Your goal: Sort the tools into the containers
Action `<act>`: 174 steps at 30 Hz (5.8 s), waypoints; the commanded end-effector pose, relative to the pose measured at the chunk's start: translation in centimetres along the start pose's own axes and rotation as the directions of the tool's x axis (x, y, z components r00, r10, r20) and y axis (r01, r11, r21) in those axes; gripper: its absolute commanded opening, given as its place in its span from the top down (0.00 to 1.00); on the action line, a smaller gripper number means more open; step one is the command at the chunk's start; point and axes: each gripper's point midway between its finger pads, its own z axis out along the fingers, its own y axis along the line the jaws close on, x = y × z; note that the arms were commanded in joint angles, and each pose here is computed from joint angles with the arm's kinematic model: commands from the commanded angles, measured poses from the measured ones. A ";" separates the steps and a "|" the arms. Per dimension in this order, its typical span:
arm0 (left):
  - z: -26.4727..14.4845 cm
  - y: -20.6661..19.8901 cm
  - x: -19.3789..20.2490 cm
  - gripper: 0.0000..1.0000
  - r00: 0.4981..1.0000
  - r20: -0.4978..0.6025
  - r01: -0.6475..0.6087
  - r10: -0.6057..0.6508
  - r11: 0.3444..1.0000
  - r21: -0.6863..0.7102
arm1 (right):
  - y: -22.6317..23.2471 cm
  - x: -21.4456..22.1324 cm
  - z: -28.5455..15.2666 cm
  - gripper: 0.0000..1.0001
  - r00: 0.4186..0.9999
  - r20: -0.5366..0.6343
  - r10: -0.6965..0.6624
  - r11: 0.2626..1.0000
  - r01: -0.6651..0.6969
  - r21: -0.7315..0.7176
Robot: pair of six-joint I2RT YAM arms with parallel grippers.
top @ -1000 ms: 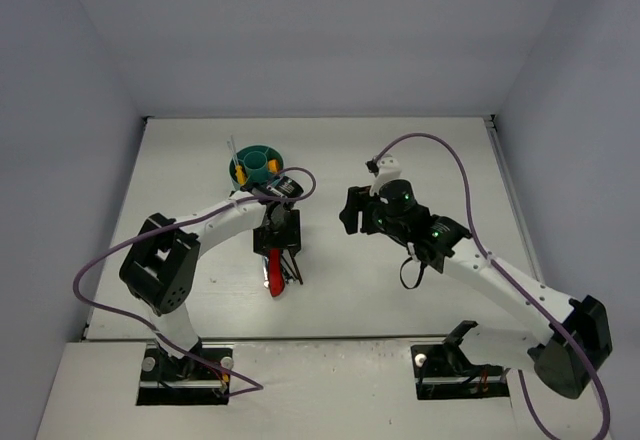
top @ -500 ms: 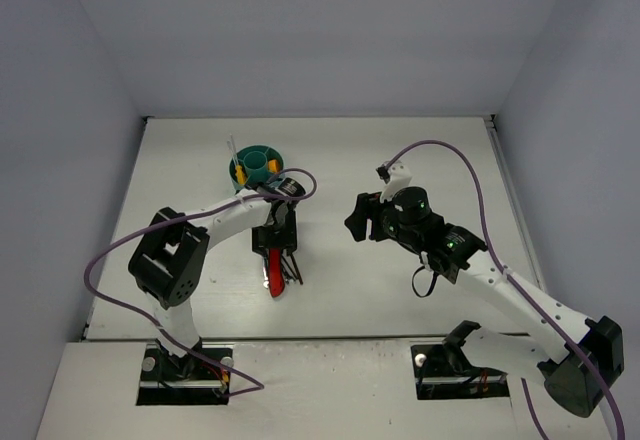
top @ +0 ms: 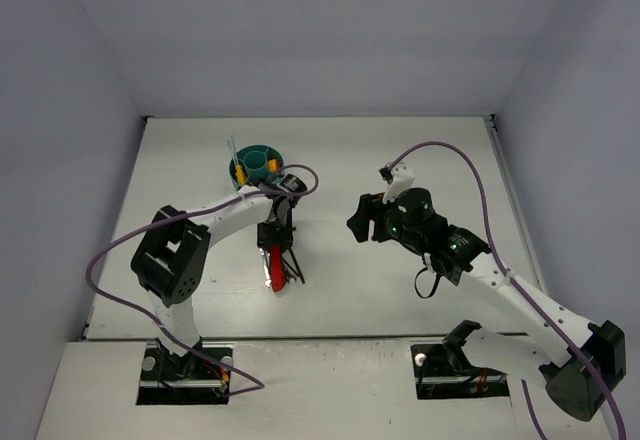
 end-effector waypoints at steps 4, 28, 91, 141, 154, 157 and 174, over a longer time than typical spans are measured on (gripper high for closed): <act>-13.9 0.6 -9.2 0.99 0.894 0.449 -0.036 -0.007 0.996 0.087 | 0.6 -1.6 -1.8 0.37 0.997 0.073 0.001 0.999 0.002 -0.043; -26.0 5.1 -32.9 0.99 0.262 0.965 -0.115 -0.023 0.992 0.055 | 0.1 -3.4 -0.9 0.37 0.993 0.097 0.068 0.997 -0.071 0.027; -17.9 7.3 -14.5 0.30 0.783 0.583 0.068 -0.218 0.961 0.268 | 4.7 3.8 9.7 0.67 0.965 -0.247 -0.082 0.997 0.082 -0.008; -15.0 2.3 -8.2 0.25 0.914 0.338 0.014 -0.223 0.852 0.524 | 4.5 9.1 14.5 1.00 0.841 -0.474 -0.261 0.932 0.348 0.104; -20.7 -3.0 -11.7 0.37 0.886 0.347 -0.077 -0.309 0.640 0.765 | 10.7 -1.4 10.3 1.00 0.941 -0.110 -0.320 0.945 0.308 -0.110; -21.0 -3.7 -11.9 0.39 0.892 0.347 -0.098 -0.290 0.626 0.774 | 11.6 -2.3 9.5 1.00 0.948 -0.069 -0.312 0.942 0.299 -0.151; -19.9 -5.0 -11.4 0.58 0.919 0.305 -0.092 -0.251 0.615 0.784 | 12.8 -4.3 8.5 1.00 0.962 0.012 -0.274 0.942 0.271 -0.197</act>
